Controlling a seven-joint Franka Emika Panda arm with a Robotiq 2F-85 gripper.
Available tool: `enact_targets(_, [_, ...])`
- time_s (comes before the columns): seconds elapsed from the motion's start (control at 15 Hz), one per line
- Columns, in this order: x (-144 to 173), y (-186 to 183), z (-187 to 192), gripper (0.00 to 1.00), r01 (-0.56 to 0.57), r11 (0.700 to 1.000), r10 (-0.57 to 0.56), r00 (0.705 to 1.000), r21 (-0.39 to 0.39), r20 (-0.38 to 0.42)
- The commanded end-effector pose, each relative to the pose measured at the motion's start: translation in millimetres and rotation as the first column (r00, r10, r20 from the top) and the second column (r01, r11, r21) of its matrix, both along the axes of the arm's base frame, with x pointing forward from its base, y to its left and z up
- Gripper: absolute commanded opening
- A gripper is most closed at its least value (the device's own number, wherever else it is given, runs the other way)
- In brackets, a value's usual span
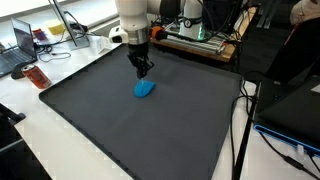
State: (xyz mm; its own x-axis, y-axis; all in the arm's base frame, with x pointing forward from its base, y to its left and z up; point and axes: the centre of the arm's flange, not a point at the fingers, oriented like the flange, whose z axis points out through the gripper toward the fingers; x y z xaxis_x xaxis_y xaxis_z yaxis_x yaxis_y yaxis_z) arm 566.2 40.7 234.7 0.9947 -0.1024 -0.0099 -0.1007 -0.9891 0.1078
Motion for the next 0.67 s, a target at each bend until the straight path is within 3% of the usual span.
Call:
enact_targets(0.0, [-16, 1, 26, 0.03, -0.007, 1.000, 0.007, 1.000, -0.003, -0.008])
enact_targets(0.6, [-21, 6, 72, 0.03, -0.010, 1.000, 0.010, 1.000, -0.008, 0.010])
